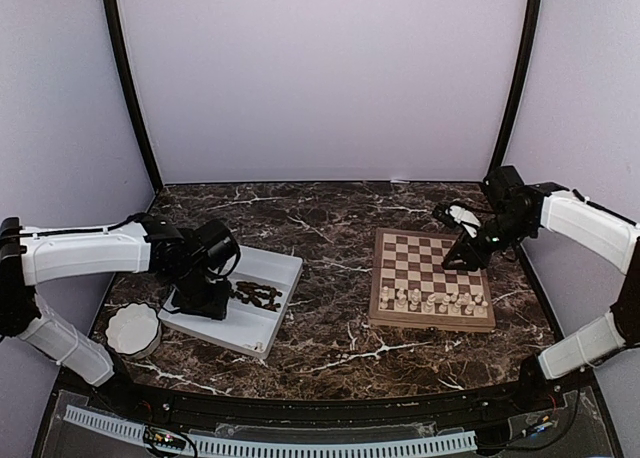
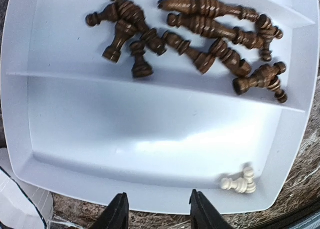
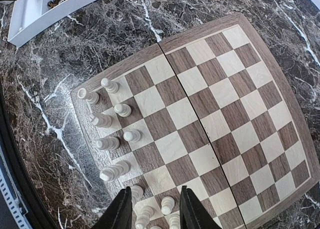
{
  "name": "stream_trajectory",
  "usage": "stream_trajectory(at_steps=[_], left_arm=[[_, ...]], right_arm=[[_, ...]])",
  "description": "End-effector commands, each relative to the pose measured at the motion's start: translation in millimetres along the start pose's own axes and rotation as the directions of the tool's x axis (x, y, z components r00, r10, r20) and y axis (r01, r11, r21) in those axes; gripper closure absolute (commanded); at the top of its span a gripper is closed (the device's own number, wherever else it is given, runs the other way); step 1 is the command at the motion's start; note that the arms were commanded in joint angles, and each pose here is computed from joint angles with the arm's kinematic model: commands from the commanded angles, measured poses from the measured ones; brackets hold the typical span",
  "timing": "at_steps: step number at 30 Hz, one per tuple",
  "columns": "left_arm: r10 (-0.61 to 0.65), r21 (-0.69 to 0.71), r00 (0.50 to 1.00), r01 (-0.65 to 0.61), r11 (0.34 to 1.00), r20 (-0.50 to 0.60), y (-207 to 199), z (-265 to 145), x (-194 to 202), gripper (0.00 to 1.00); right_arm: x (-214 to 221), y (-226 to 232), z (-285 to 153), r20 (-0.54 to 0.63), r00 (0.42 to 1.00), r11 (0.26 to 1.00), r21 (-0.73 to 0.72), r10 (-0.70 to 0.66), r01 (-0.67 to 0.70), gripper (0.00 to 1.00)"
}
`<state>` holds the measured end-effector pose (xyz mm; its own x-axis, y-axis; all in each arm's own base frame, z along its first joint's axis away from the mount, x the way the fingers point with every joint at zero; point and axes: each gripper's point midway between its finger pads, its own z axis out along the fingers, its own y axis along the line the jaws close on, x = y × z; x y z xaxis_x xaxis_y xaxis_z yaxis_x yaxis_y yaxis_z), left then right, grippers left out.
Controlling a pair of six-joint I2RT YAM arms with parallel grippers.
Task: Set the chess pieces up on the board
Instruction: Adjust the chess pile in the storage box.
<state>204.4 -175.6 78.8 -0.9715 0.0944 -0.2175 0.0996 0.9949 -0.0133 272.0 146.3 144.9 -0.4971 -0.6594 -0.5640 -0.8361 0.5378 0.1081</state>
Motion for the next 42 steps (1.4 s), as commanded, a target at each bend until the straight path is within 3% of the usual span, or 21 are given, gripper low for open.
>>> stream_trajectory(at_steps=[1,9,16,30,36,42], left_arm=[[-0.040,-0.132,0.990,0.022,0.991,-0.132,31,6,36,0.54],[0.035,-0.036,0.973,-0.044,0.998,-0.228,9,30,44,0.45],[0.068,0.138,0.955,-0.029,0.990,-0.288,-26,42,43,0.48],[0.154,0.334,0.958,-0.068,0.940,-0.241,-76,46,16,0.62],[0.183,0.383,0.956,-0.084,0.920,-0.230,-80,34,21,0.56],[0.301,0.398,0.924,-0.191,0.897,-0.236,-79,33,41,0.53]], right_arm=[[-21,-1,1,0.069,0.998,1.000,-0.027,-0.007,0.008,0.66],[-18,1,5,0.054,0.998,0.999,-0.029,-0.017,0.018,0.64],[-16,4,10,0.051,0.999,0.999,-0.043,-0.011,0.013,0.64],[-14,5,8,0.046,0.999,0.999,-0.030,-0.012,0.014,0.63],[-13,4,10,0.041,0.999,1.000,-0.030,-0.010,0.011,0.63],[-14,3,10,0.042,0.999,1.000,-0.028,-0.009,0.010,0.63]])
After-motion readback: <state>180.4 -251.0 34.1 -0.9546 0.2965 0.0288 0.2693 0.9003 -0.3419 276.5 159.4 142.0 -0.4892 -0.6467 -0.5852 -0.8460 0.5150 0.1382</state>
